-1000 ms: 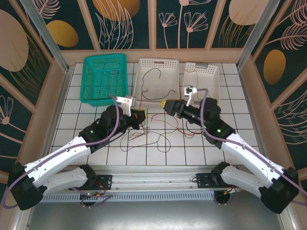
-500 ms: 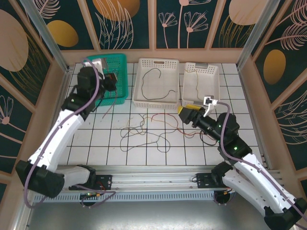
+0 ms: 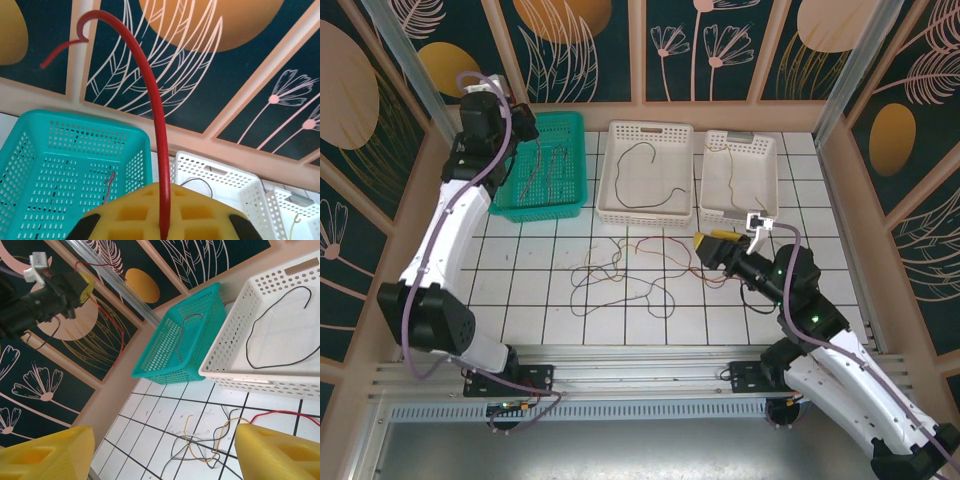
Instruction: Untangle the cables
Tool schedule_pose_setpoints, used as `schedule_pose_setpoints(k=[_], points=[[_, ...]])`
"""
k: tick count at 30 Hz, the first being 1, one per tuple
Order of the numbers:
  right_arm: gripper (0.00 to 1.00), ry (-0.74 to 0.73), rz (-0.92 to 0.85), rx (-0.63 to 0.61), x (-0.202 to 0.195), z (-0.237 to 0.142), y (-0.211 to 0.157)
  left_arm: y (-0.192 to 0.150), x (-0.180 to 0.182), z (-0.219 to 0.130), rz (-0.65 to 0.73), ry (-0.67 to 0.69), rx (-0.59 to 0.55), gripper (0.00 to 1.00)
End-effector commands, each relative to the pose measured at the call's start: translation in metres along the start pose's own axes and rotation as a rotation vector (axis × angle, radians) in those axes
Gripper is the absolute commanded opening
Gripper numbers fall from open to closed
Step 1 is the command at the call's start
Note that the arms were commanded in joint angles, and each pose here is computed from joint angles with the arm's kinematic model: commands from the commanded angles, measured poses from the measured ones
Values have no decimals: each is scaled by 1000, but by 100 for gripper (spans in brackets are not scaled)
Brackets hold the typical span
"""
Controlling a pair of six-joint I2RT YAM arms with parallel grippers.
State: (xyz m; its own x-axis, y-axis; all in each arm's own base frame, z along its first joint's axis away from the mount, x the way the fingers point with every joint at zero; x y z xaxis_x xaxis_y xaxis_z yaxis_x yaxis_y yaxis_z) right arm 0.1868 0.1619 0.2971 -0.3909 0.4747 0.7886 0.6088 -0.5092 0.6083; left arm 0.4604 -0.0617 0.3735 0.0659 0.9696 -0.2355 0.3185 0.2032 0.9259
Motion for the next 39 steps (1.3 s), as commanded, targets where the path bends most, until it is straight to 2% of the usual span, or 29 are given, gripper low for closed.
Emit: schedule_pose_setpoints(k=[1, 6, 12, 19, 30, 34, 38, 39], points=[[74, 17, -9, 13, -3, -3, -6, -1, 7, 20, 16, 20, -39, 0], [74, 109, -5, 42, 3, -10, -18, -38, 29, 54, 16, 84, -18, 0], [74, 132, -12, 53, -2, -18, -28, -90, 51, 83, 25, 144, 24, 0], [74, 148, -3, 61, -7, -22, -36, -129, 64, 94, 1, 165, 59, 0], [74, 147, 23, 84, -18, -15, -46, -191, 72, 113, -35, 148, 181, 0], [74, 122, 28, 82, -24, -13, -48, -210, 71, 122, -49, 121, 242, 0], [73, 1, 42, 85, -43, -5, -48, -221, 70, 126, -71, 113, 278, 0], [73, -30, 48, 92, -48, -2, -49, -219, 69, 126, -74, 105, 277, 3]])
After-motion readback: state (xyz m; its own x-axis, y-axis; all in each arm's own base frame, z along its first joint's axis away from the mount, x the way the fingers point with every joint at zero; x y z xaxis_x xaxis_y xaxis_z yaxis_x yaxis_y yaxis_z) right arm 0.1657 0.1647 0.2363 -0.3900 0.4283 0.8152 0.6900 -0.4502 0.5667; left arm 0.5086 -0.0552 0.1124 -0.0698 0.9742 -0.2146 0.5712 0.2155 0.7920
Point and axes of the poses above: each hand's point on the last joint's axis, 136 mm out from that joint toward the fingers, its own z axis out along the fingers, its own x axis along the line the jaws close on, y = z × x, the point moved 3 cm from there along -z, back along the fingers, and after that the axes turned 11 degrees about z, right-handed, at the moved point
